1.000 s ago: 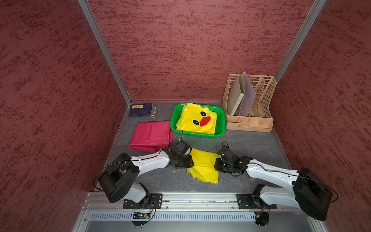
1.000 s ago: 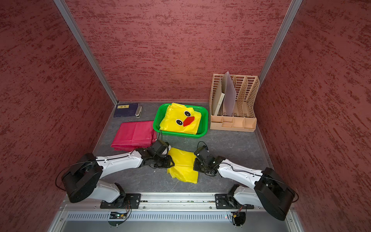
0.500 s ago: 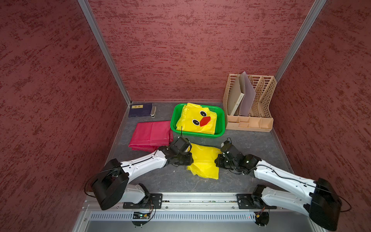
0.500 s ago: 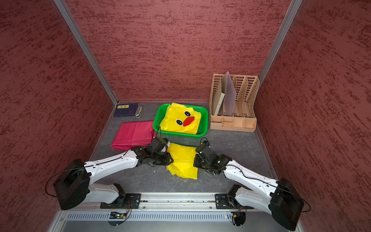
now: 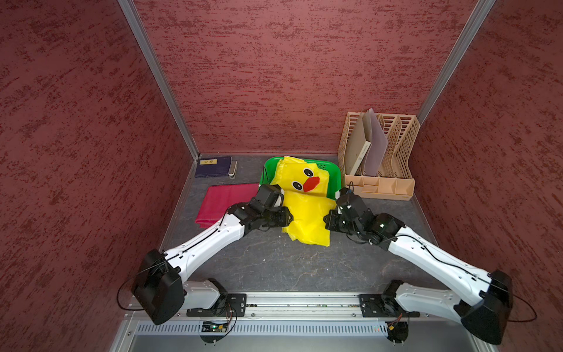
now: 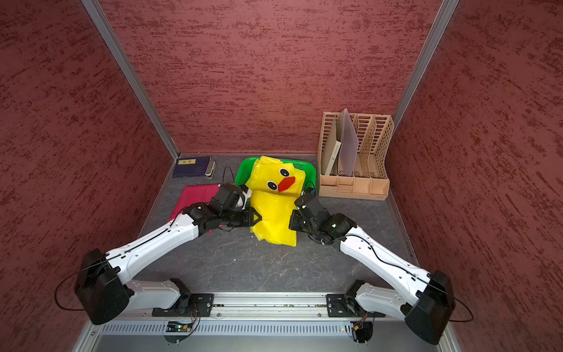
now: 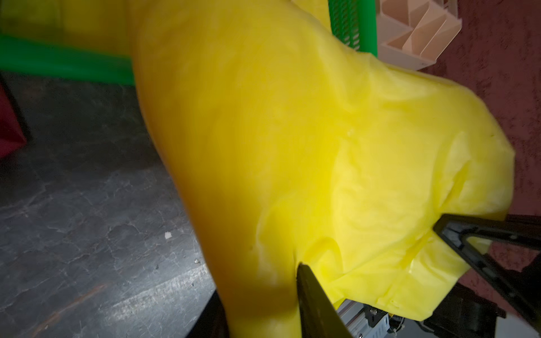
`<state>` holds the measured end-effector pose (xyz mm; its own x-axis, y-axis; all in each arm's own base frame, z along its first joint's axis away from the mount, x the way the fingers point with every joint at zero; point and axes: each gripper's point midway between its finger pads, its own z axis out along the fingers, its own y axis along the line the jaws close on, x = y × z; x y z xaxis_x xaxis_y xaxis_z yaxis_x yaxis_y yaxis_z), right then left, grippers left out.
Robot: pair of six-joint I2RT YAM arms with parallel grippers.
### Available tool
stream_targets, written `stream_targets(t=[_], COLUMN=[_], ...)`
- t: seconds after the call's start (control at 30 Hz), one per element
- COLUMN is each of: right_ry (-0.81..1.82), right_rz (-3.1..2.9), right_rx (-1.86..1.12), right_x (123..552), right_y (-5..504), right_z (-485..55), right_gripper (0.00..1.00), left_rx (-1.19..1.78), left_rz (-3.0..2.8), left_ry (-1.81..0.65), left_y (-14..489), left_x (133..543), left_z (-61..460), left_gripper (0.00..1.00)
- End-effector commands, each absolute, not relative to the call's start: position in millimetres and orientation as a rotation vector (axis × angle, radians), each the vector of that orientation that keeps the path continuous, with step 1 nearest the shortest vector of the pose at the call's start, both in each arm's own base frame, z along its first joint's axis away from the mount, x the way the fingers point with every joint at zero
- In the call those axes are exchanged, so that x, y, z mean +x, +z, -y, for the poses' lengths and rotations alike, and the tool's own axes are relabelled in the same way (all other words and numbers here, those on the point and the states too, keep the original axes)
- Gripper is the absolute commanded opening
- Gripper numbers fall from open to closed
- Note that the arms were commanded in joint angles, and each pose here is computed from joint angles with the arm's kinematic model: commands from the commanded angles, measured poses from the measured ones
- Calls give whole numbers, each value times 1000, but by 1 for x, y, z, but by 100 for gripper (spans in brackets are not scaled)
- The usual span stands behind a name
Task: Put the folded raincoat in the basket
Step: Place the raincoat in the basket.
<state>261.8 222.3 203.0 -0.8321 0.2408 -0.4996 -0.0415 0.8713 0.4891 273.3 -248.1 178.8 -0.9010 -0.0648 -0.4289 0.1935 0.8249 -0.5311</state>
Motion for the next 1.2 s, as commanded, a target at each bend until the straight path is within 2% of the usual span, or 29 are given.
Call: stream_targets(t=[0.0,0.2,0.3,0.5,0.67,0.73,0.77,0.83,0.93,0.97,1.0,1.07,1.17], right_ry=[688,750,782,816,840,828,818,801,790,790,783,764,708], right_rz=[-2405,-2340,-2330,-2352,-2393,-2400,-2406,-2417,-2434,-2430,-2428,-2434,-2451], right_rx=[98,120,142,194,237,235,235,232,231,220,212,190,168], right_x=[292,361,398,457,483,486,488,491,496,498,499,502,502], right_y=[231,252,245,216,183,177,174,170,167,169,172,176,184], right_z=[-228,-235,-237,-232,-225,-221,-217,-212,-203,-203,-202,-200,-195], right_gripper=[0,0,0,0,0,0,0,1,24,43,57,66,70], left_rx=[144,170,162,96,51,47,43,48,48,49,48,48,42], left_rz=[-2521,-2485,-2475,-2494,-2548,-2578,-2588,-2598,-2604,-2602,-2599,-2588,-2550], left_ry=[-869,-892,-878,-854,-843,-815,-790,-750,-671,-654,-639,-621,-594], left_y=[198,209,202,177,153,150,150,153,160,164,168,176,195], left_x=[294,354,390,458,490,492,493,491,487,485,484,481,479], left_z=[253,261,261,248,236,232,230,227,218,215,213,210,205], left_gripper=[37,37,38,37,38,49,64,74,81,81,81,82,88])
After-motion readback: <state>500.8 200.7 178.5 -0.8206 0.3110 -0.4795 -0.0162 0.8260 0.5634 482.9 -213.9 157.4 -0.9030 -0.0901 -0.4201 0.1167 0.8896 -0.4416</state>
